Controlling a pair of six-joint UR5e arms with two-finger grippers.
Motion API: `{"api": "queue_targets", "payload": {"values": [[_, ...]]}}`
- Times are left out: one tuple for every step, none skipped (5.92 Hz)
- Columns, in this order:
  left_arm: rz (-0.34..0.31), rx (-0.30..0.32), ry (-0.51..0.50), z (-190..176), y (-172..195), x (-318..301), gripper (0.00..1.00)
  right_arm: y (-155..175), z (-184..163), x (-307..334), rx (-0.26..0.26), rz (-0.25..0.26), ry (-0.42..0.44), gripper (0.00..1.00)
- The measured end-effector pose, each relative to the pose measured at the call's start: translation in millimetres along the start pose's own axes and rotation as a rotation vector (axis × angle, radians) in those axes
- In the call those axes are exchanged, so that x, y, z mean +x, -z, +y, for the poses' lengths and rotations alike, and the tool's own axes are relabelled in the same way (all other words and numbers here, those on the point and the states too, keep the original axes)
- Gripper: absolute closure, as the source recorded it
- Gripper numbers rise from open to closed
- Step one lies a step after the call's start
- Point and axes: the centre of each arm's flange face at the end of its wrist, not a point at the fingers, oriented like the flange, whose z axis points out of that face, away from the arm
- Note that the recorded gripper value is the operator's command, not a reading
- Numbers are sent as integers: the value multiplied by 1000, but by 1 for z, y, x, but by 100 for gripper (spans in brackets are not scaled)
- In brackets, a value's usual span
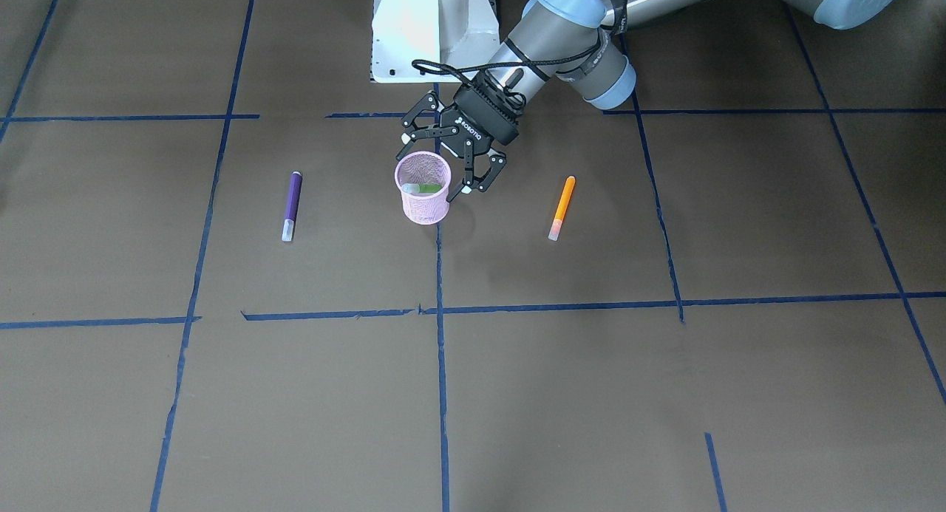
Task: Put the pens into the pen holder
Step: 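Lower the green marker into the cup and open the left gripper, then move the left gripper down onto the orange marker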
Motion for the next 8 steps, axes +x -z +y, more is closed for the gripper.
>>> {"api": "queue_targets", "payload": {"values": [[-55,-15,0,-17,9,-1,0,0,-1,0,0,1,0,34],[-118,-70,6,-36,20,-7,0,0,-1,0,-1,1,-2,43],[-157,-151,26,-54,28,-22,0,0,-1,0,-2,0,-3,57],[-177,-215,50,-69,36,-38,0,-1,0,0,-2,-1,-4,70],[-198,-256,66,-77,41,-50,0,0,-1,0,-2,-1,-4,89],[-219,-277,75,-80,42,-57,0,0,-1,0,-1,-2,-4,93],[-240,-296,84,-79,42,-65,0,0,-1,0,-1,-2,-5,97],[-264,-347,112,-80,46,-79,0,2,-3,-2,4,-2,0,98]]}}
